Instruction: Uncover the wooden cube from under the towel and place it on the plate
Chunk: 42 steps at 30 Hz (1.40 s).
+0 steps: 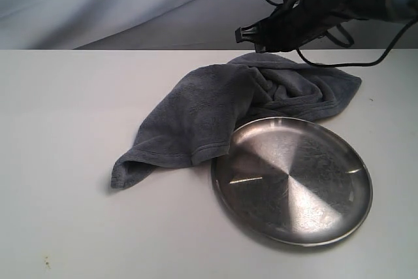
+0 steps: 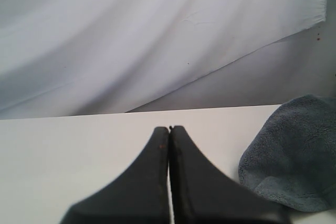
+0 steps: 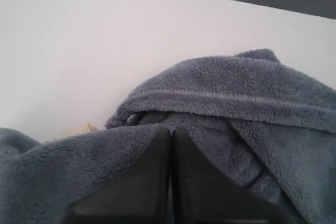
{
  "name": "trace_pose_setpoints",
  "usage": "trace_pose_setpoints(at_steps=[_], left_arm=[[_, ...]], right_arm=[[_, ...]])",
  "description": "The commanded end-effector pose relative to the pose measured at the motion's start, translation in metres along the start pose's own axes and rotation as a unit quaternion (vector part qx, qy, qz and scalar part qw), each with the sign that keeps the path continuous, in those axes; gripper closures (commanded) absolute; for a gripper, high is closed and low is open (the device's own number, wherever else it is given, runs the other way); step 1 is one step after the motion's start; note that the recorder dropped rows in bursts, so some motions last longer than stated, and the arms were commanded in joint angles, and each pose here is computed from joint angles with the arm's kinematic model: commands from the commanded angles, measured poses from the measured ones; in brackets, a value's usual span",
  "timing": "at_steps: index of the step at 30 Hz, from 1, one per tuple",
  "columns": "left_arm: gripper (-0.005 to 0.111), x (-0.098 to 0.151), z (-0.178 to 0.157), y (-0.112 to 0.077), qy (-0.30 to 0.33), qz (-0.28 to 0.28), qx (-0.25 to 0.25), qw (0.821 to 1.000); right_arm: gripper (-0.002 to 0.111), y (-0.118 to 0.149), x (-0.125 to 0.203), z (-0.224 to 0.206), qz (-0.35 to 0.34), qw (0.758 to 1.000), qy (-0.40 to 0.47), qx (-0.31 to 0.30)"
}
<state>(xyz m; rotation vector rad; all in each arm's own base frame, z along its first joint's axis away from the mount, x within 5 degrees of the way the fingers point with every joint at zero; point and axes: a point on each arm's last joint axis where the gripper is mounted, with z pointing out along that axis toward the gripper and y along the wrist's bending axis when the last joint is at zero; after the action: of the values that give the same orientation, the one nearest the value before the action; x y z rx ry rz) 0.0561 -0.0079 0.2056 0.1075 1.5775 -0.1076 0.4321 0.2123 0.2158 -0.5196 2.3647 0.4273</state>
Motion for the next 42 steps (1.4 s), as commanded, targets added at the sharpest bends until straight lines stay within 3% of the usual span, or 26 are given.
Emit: trace_pose_setpoints(at_steps=[1, 10, 23, 34, 42], left_arm=[[0.107, 0.000, 0.000, 0.000, -0.005, -0.002, -0.001, 1.000], [0.107, 0.000, 0.000, 0.000, -0.005, -0.002, -0.001, 1.000], [0.107, 0.000, 0.000, 0.000, -0.005, -0.002, -0.001, 1.000], [0.107, 0.000, 0.000, 0.000, -0.005, -0.002, -0.001, 1.000], [0.107, 0.000, 0.000, 0.000, -0.005, -0.002, -0.001, 1.000]], right_arm=[[0.108, 0.020, -0.010, 0.009, -0.016, 1.000, -0.004, -0.019], [0.108, 0.076, -0.012, 0.021, -0.071, 0.994, 0.044, -0.071], [0.108, 0.121, 0.020, 0.010, -0.137, 0.968, 0.181, -0.105], [0.108, 0.112, 0.029, -0.036, -0.155, 0.967, 0.192, -0.065], [0.108, 0.069, 0.062, -0.035, -0.109, 0.975, 0.190, -0.020]])
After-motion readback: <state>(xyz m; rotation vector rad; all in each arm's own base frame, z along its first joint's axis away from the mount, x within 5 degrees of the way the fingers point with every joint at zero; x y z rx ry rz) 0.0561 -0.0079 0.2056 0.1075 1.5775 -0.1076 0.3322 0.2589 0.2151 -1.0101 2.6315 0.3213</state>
